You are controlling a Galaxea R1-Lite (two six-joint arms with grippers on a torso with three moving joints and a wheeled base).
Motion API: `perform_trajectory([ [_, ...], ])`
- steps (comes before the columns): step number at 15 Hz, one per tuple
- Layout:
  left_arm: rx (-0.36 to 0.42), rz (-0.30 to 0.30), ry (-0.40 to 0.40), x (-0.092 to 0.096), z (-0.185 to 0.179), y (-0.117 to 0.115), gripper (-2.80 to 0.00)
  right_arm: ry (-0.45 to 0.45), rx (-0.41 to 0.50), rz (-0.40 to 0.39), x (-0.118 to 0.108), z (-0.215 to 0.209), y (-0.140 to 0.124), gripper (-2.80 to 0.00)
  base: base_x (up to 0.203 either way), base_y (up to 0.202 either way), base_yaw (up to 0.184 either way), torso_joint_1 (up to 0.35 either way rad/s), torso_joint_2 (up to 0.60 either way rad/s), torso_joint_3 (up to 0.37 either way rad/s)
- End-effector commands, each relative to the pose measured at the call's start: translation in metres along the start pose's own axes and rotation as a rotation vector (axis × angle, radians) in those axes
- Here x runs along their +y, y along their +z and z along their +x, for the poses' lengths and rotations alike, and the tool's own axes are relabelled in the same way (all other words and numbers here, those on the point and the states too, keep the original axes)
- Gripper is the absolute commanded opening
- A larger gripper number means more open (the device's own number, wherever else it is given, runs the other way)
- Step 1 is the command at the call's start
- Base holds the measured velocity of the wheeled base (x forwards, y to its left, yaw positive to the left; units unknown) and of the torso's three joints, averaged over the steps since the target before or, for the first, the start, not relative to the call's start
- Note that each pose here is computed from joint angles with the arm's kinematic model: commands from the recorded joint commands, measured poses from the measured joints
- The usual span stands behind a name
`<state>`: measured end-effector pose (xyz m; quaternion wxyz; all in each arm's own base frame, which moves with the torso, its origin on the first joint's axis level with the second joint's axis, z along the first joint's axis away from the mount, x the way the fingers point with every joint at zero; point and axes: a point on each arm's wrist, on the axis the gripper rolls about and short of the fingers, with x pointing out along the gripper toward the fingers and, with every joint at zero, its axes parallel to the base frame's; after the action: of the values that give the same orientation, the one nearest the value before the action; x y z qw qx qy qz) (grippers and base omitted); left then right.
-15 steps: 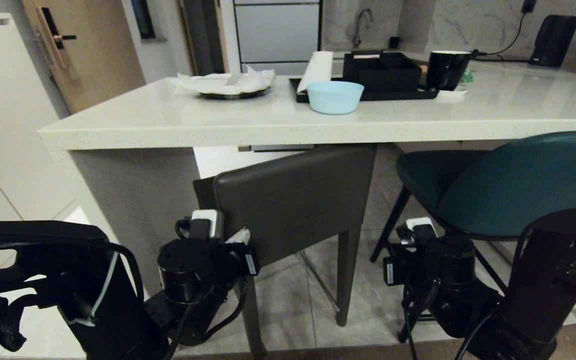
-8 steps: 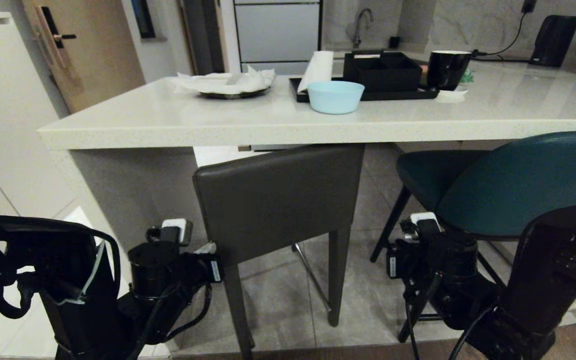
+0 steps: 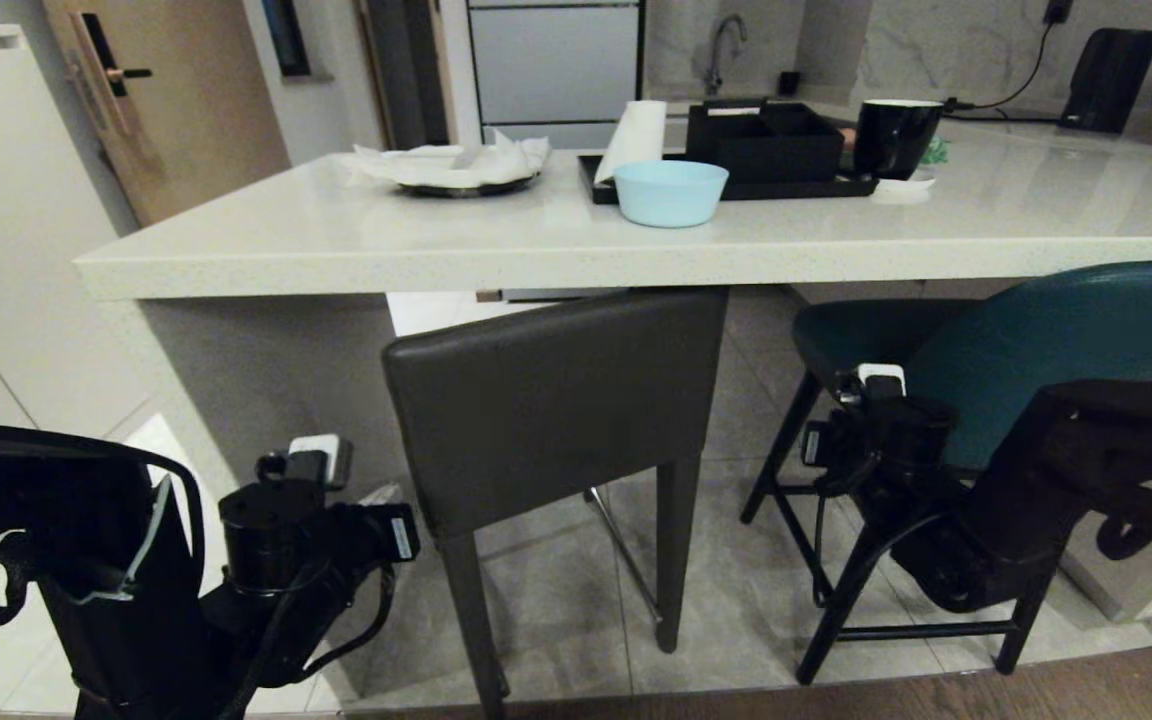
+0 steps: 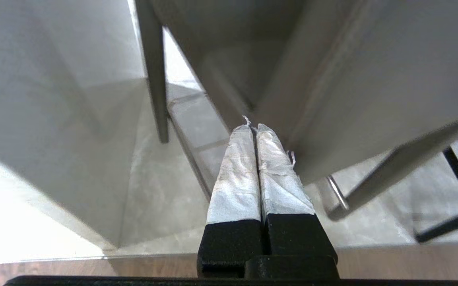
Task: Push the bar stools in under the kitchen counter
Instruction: Push the gray chair back under the dining table
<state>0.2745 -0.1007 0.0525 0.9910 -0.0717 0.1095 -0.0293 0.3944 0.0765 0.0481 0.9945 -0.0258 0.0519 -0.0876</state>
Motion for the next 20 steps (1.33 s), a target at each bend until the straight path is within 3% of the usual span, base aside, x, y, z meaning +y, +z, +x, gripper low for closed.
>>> perform_trajectory([
  [1,-0.035,-0.014,-0.001,0.002,-0.008,0.011,-2.8,-0.03,-0.034,0.017,-0.002,0.03,-0.005,-2.8,0.0,0.0,0.0,0.0,0.0,0.0],
  [3,-0.047,-0.02,0.02,0.006,-0.005,0.013,-2.8,-0.014,-0.088,0.037,0.005,0.055,0.005,-2.8,0.0,0.0,0.0,0.0,0.0,0.0],
  [6,-0.058,-0.026,0.049,0.011,0.006,0.013,-2.8,0.046,-0.126,0.051,0.035,0.083,0.01,-2.8,0.0,0.0,0.0,0.0,0.0,0.0],
  [13,-0.082,-0.014,0.144,0.01,0.026,0.007,-2.8,0.167,-0.117,0.068,0.1,0.105,0.019,-2.8,0.0,0.0,0.0,0.0,0.0,0.0],
  [14,-0.103,-0.003,0.161,0.01,0.033,0.009,-2.8,0.188,-0.116,0.067,0.102,0.103,0.02,-2.8,0.0,0.0,0.0,0.0,0.0,0.0],
  [17,-0.135,0.008,0.275,0.034,0.053,0.018,-2.8,0.198,-0.122,0.067,0.104,0.101,0.024,-2.8,0.0,0.0,0.0,0.0,0.0,0.0],
  [20,-0.135,0.007,0.288,0.037,0.057,0.019,-2.8,0.216,-0.121,0.066,0.111,0.094,0.027,-2.8,0.0,0.0,0.0,0.0,0.0,0.0],
])
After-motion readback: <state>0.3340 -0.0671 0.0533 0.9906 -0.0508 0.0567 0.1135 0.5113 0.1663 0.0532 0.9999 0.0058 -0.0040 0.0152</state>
